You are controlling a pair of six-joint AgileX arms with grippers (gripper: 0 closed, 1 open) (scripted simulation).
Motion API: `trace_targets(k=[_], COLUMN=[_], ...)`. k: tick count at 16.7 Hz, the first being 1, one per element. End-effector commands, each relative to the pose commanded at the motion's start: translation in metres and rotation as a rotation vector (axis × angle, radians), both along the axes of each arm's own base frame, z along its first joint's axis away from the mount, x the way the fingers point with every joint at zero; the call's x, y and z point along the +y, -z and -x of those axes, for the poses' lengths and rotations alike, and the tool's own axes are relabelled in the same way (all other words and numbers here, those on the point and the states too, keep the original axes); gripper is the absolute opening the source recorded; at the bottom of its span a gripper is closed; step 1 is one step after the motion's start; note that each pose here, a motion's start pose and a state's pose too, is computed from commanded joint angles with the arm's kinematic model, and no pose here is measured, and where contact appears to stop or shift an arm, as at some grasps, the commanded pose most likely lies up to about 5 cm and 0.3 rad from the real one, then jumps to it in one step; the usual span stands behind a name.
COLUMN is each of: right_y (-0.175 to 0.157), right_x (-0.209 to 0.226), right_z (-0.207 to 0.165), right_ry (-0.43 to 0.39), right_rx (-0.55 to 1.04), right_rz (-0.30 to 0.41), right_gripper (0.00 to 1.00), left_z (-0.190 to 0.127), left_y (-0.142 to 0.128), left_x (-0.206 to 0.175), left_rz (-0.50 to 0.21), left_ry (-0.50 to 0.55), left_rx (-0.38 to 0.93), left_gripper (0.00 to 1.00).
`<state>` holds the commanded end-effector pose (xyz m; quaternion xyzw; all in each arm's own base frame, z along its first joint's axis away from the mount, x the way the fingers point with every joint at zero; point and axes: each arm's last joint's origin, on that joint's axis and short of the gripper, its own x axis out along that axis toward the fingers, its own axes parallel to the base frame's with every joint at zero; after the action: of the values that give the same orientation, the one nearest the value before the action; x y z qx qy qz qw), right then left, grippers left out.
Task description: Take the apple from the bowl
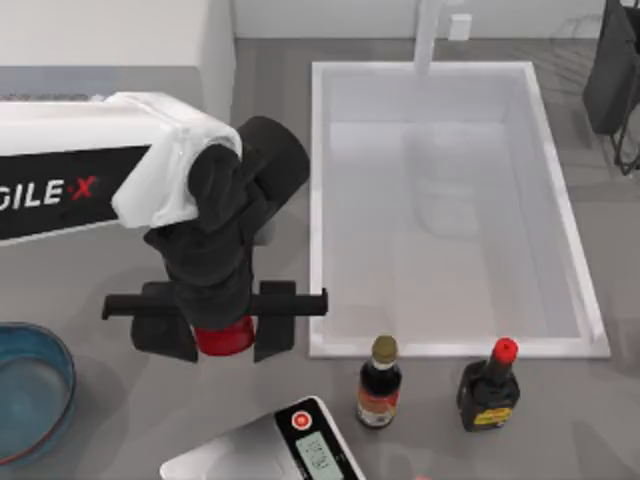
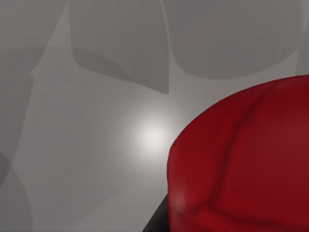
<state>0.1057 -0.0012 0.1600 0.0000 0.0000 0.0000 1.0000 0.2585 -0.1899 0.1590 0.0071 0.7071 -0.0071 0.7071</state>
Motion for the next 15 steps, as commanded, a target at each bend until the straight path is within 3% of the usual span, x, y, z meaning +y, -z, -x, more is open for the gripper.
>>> trace_targets(k=[3,15], right_y=[0.0000,0.0000], right_x=[0.0000,0.0000], right_z=[0.0000,0.0000], right_ry=[0.000,0.000], right_rx=[0.000,0.000], right_rz=[0.000,0.000], right_gripper=[1.00,1.00], left_z=[0.0000,0.0000], left_y=[0.0000,0.0000], left_x=[0.0000,0.0000], left_rz=[0.000,0.000], left_ry=[0.000,0.000], left_rx=[0.000,0.000], left_gripper=[0.00,0.90])
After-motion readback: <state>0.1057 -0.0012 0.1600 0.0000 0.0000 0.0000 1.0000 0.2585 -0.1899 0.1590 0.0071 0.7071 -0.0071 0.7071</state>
